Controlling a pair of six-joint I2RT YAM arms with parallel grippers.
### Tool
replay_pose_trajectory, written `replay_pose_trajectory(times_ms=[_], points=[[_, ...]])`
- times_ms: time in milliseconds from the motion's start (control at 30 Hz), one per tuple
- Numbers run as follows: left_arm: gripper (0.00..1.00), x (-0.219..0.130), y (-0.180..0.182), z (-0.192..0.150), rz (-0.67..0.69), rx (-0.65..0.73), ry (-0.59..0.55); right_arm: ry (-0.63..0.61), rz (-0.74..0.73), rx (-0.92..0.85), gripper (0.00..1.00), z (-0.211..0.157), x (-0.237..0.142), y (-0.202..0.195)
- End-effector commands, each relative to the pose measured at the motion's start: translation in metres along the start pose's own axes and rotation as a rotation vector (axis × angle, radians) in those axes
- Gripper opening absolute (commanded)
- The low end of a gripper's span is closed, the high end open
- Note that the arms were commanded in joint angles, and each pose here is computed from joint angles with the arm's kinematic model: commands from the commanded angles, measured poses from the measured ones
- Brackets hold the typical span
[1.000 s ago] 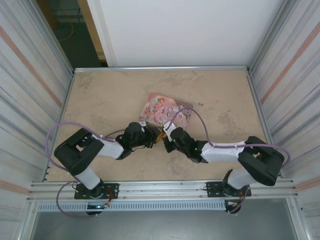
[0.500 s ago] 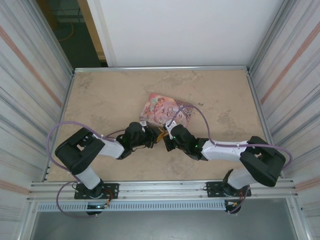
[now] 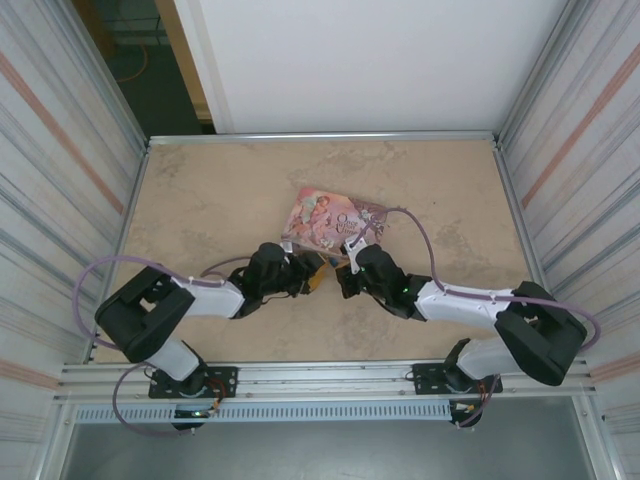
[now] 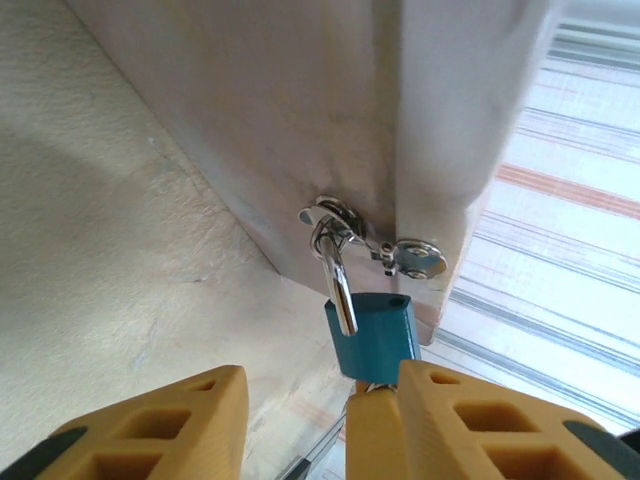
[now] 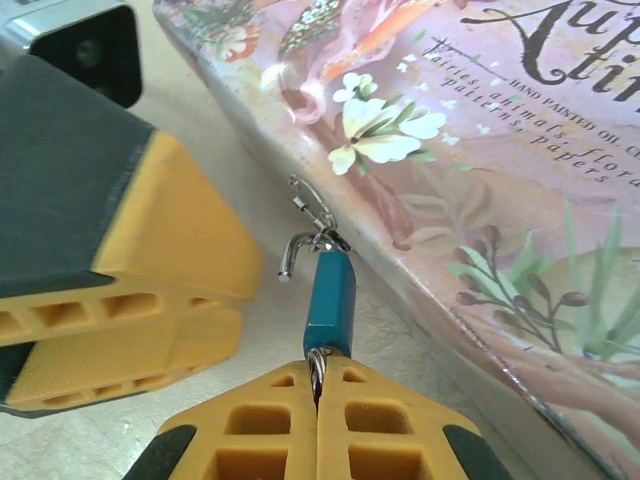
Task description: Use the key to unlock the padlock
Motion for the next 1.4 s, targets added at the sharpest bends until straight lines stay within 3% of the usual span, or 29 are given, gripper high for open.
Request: replay_pose_trajectory(times_ms=[0,133,367,633,833,1367], points=[[0.48,-0.011,0.000,0.000,0.040,0.059,-0.045,0.024,0.017,0.044,0.00,-0.006,-0.007,-0.005],[0.52,-0.026,-0.012,0.003,0.045,0.126,-0.094,0.040,0.031,0.098,0.00,-0.011,-0.012,-0.011],[0.57,-0.067,-0.053,0.004,0.135,0.408,-0.233,0.053,0.058,0.266,0.00,-0.019,-0.028,-0.026],[0.62,-0.100,-0.079,0.004,0.154,0.635,-0.332,0.097,0.101,0.513,0.00,-0.026,-0.030,-0.044],[0.65,-0.116,-0.084,0.005,0.185,0.704,-0.380,0.064,0.093,0.727,0.00,-0.033,-0.023,-0.058],[0.69,-0.134,-0.089,0.017,0.177,0.737,-0.453,-0.010,-0.014,0.937,0.00,-0.040,-0.015,-0.066]])
Point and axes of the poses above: each hand's point on the last joint's axis, 136 mm out from that joint toward the fingers, its own x axis out along the fingers, its own y axis along the line the jaws close on, z = x × y, the point moved 7 cm from there along -x, back along the fingers, and after that the axes turned 2 degrees about -x, right-handed, at the moved point
